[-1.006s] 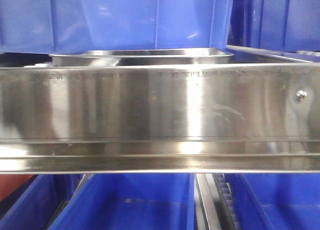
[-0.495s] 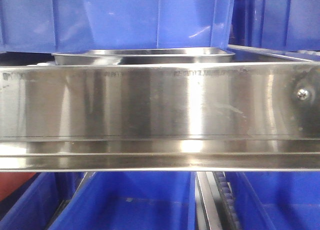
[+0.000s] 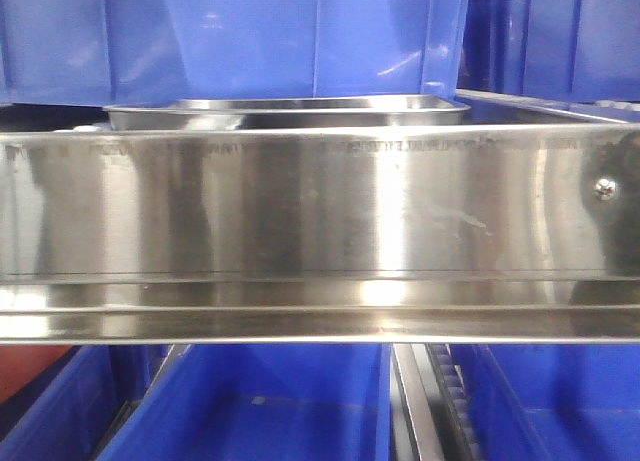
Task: Stack silver trays without gaps
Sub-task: 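Lower both grippers onto opposite rims of the silver tray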
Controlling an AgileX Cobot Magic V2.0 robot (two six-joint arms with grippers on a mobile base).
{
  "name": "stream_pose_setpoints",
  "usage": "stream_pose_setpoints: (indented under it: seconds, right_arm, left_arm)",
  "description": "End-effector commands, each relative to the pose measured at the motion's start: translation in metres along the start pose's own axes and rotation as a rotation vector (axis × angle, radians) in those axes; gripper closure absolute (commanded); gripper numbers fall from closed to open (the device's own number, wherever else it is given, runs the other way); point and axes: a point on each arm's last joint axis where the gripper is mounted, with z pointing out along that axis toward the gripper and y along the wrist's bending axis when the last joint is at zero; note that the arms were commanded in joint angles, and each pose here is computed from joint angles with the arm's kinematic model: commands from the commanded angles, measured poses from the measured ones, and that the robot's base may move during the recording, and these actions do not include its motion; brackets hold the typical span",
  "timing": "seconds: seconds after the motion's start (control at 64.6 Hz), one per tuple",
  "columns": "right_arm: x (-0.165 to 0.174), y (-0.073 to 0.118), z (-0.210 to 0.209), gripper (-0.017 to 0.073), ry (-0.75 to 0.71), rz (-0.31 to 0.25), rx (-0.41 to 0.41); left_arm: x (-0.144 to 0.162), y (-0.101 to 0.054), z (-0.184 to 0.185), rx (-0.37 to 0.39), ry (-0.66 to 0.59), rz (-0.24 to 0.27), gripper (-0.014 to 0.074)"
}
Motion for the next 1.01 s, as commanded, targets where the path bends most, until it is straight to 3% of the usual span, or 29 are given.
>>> stream_pose_setpoints:
  seconds: [0.0, 0.124, 0.248, 0.387, 0.449, 0.65, 0.867, 0.991]
  right_arm:
    - [-0.010, 0.012, 0.009, 0.0614, 0.015, 0.032, 0.000]
    - [-0.017, 0.030, 0.027, 0.0614, 0.103, 0.076, 0.053]
    - [-0.026, 0.051, 0.041, 0.0614, 0.185, 0.064, 0.110]
    - [-0.035, 0.072, 0.060, 0.0614, 0.297, 0.070, 0.143]
    - [-0.040, 0.082, 0.070, 0.0614, 0.315, 0.075, 0.144]
    - [-0.045, 0.117, 0.101, 0.0614, 0.372, 0.036, 0.112]
    - [-0.041, 0.125, 0.112, 0.0614, 0.415, 0.029, 0.112]
    - [-0.041, 0.125, 0.112, 0.0510, 0.420, 0.029, 0.115]
  left_arm:
    - [-0.009, -0.015, 0.014, 0.034, 0.041, 0.017, 0.0610]
    - [-0.023, -0.031, 0.035, -0.008, 0.130, 0.012, 0.0610]
    - [-0.039, -0.051, 0.053, -0.030, 0.191, 0.021, 0.0610]
    - [-0.056, -0.069, 0.066, -0.038, 0.243, -0.025, 0.0610]
    - [-0.063, -0.075, 0.070, -0.050, 0.269, -0.047, 0.0610]
    - [-0.067, -0.085, 0.083, -0.035, 0.292, -0.048, 0.0610]
    - [-0.063, -0.088, 0.088, -0.027, 0.315, -0.045, 0.0610]
    - [-0.060, -0.096, 0.089, -0.013, 0.320, -0.027, 0.0610]
